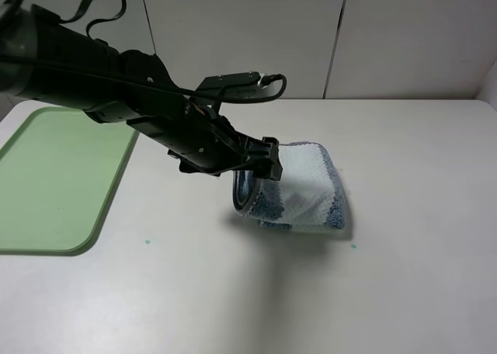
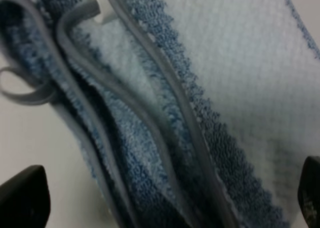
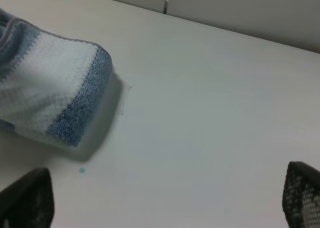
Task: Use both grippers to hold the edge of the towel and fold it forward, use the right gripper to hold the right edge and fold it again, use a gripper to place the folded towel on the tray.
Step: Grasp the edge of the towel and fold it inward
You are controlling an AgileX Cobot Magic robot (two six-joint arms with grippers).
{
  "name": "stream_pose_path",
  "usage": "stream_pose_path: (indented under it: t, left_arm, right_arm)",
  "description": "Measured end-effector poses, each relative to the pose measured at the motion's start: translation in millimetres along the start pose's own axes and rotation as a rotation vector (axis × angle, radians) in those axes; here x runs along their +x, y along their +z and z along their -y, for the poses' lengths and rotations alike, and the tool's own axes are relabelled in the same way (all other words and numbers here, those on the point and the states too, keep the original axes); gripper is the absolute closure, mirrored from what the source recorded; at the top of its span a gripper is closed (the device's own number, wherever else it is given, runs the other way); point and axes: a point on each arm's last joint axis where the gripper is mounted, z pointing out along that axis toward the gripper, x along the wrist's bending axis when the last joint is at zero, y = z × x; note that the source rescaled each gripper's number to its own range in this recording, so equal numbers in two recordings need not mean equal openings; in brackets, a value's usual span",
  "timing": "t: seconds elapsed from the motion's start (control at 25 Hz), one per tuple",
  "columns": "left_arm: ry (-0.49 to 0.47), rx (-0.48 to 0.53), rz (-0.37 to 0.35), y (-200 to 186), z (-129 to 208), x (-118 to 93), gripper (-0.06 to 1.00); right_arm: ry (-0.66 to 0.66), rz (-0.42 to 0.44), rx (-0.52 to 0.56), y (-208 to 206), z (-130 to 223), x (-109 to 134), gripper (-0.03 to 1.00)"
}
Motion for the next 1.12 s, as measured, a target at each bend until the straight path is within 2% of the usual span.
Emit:
stream_pose_path:
  t: [0.4, 0.92, 1.12]
  left_arm:
    - [-0.006, 0.055, -0.02, 36.4, 12.4, -0.2, -0.05]
    - [-0.001, 0.096, -0.018, 81.1, 5.2, -3.8, -0.05]
    - [0.025, 0.086, -0.003, 93.6, -1.4, -12.3, -0.05]
  right_arm:
    - [0.0, 0.0, 0.0, 0.0, 0.0, 0.0, -0.03]
    - [0.0, 0.0, 0.0, 0.0, 0.0, 0.0, -0.03]
    - [0.0, 0.0, 0.0, 0.0, 0.0, 0.0, -0.03]
